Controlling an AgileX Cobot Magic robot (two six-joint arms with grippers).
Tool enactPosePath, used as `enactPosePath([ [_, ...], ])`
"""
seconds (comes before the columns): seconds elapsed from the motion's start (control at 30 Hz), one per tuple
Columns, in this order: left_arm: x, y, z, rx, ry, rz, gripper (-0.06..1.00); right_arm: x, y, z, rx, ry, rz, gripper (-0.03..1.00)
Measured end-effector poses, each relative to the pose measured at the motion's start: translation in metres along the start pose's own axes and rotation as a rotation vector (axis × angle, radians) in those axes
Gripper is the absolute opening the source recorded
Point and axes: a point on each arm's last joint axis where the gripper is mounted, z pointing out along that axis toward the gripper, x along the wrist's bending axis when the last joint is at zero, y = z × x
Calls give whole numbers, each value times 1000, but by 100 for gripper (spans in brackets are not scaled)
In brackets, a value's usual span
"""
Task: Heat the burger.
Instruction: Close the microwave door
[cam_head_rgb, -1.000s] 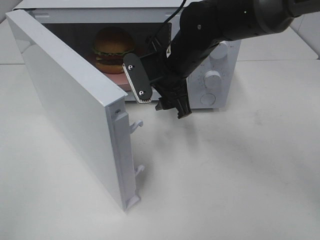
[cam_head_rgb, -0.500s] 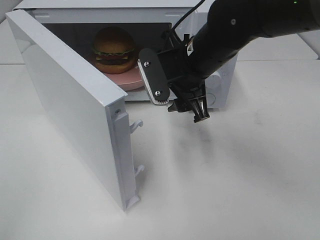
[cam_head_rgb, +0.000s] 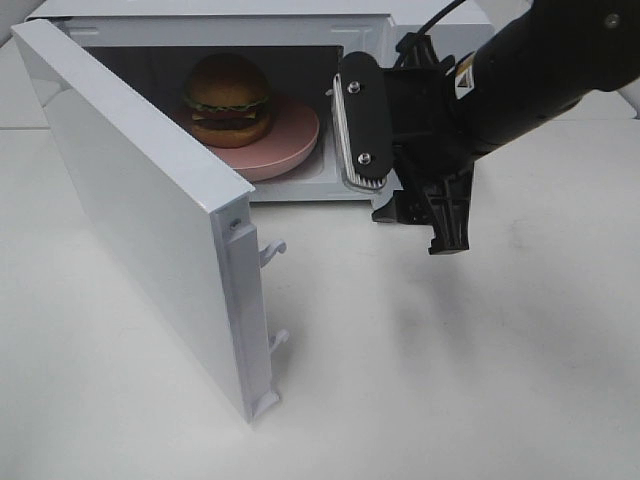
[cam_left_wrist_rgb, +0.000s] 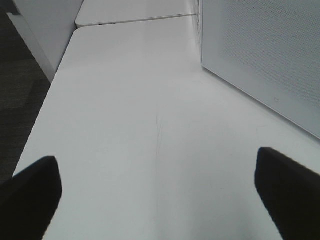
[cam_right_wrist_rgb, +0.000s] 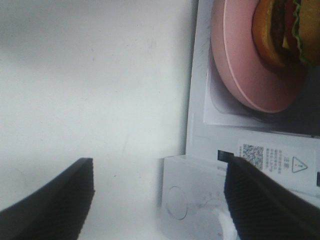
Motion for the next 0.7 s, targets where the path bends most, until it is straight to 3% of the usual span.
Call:
enactPosePath([
  [0.3, 0, 0, 0, 0, 0, 0, 97, 26, -13, -43, 17, 20, 267, 72],
  [0.33, 0, 0, 0, 0, 0, 0, 97, 32, -16, -53, 22, 24, 351, 72],
  [0.4, 0, 0, 0, 0, 0, 0, 97, 35, -17, -57, 25, 26, 388, 72],
  [0.43, 0, 0, 0, 0, 0, 0, 97, 41, -20, -67, 35, 33, 495, 72],
  [0.53, 0, 0, 0, 0, 0, 0, 97, 44, -22, -73, 40, 35, 556, 72],
  [0.6, 0, 0, 0, 0, 0, 0, 97, 50, -25, -90, 48, 33, 742, 72],
  [0.63, 0, 0, 0, 0, 0, 0, 97, 50, -25, -90, 48, 33, 742, 72],
  [0.7, 0, 0, 0, 0, 0, 0, 97, 59, -30, -109, 75, 41, 969, 72],
])
